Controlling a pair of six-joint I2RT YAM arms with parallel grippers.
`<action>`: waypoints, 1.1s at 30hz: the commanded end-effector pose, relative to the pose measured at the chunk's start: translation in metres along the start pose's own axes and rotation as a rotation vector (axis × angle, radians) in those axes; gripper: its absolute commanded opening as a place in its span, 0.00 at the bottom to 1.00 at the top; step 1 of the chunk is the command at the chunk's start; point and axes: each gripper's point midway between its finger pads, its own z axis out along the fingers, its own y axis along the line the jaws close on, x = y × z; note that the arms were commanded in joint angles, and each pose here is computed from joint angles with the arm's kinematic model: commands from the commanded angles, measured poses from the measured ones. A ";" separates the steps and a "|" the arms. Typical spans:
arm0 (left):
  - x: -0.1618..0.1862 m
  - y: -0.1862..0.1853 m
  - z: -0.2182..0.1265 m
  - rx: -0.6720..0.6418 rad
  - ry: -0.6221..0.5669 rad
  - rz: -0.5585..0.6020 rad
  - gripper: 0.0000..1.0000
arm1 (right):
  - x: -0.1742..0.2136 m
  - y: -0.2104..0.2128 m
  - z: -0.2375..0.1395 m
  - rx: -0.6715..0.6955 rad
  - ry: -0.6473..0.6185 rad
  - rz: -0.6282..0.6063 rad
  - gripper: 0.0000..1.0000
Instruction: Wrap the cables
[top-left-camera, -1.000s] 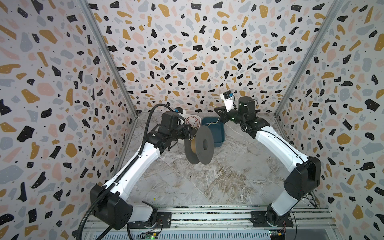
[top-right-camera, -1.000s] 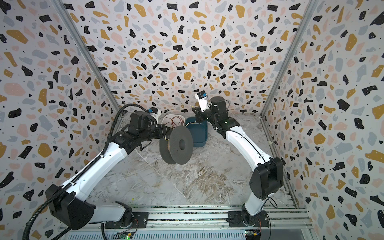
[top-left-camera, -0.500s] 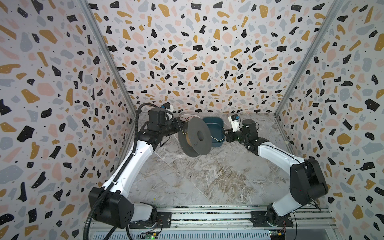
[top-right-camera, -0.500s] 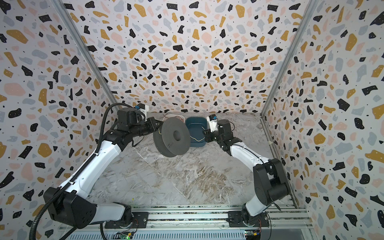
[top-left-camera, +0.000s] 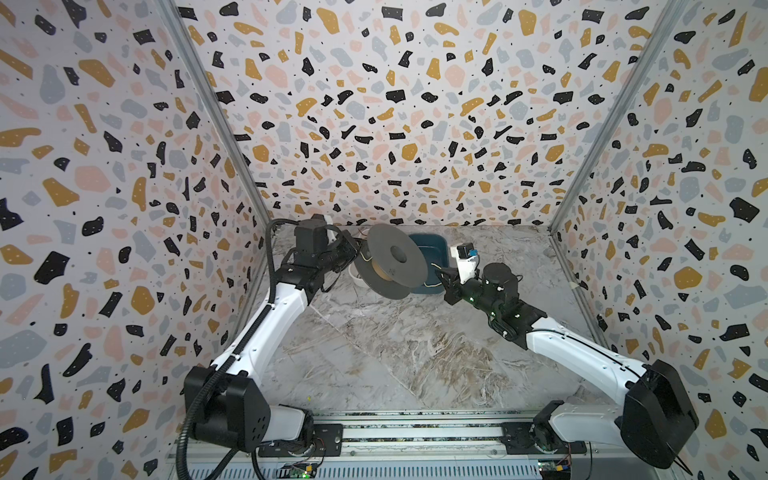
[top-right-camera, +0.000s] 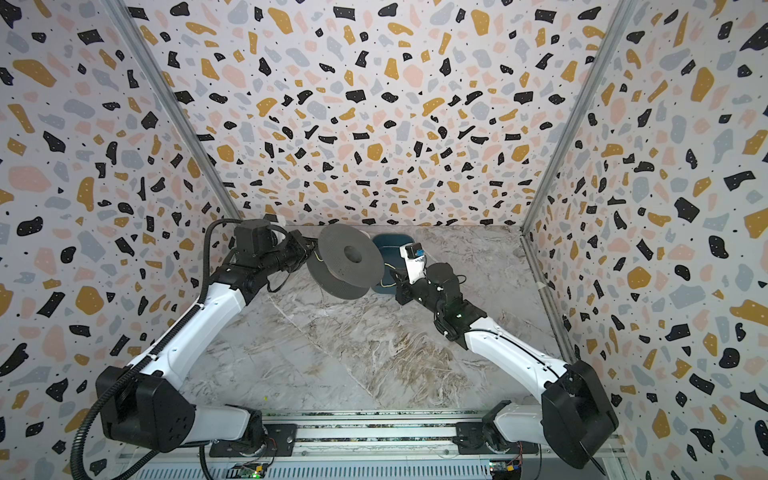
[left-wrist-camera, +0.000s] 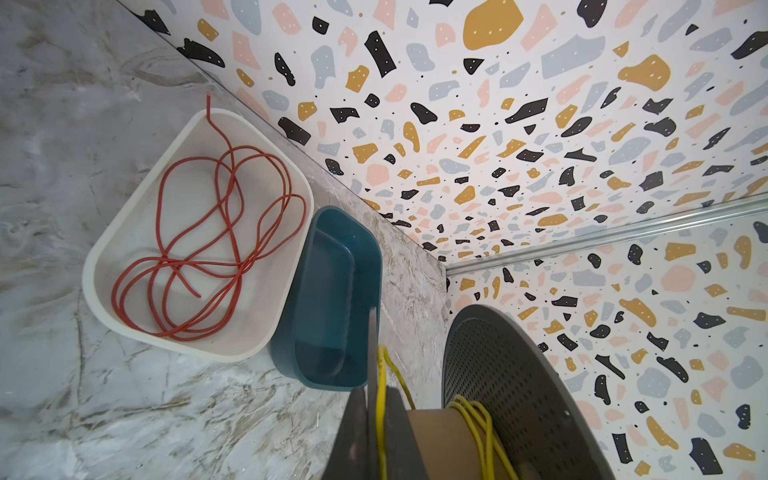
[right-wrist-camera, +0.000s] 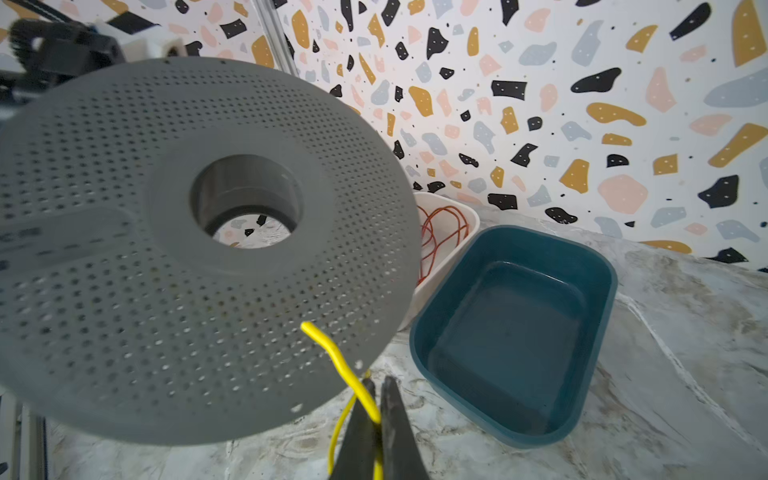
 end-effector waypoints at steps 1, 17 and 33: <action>-0.037 -0.033 -0.005 0.101 -0.131 -0.027 0.00 | -0.020 0.030 -0.007 -0.039 -0.043 -0.106 0.00; 0.002 -0.028 0.023 -0.014 -0.051 0.085 0.00 | -0.036 0.145 0.021 -0.350 -0.006 -0.431 0.00; 0.013 -0.030 0.025 0.044 -0.019 0.045 0.00 | -0.011 0.147 0.049 -0.019 -0.007 -0.458 0.00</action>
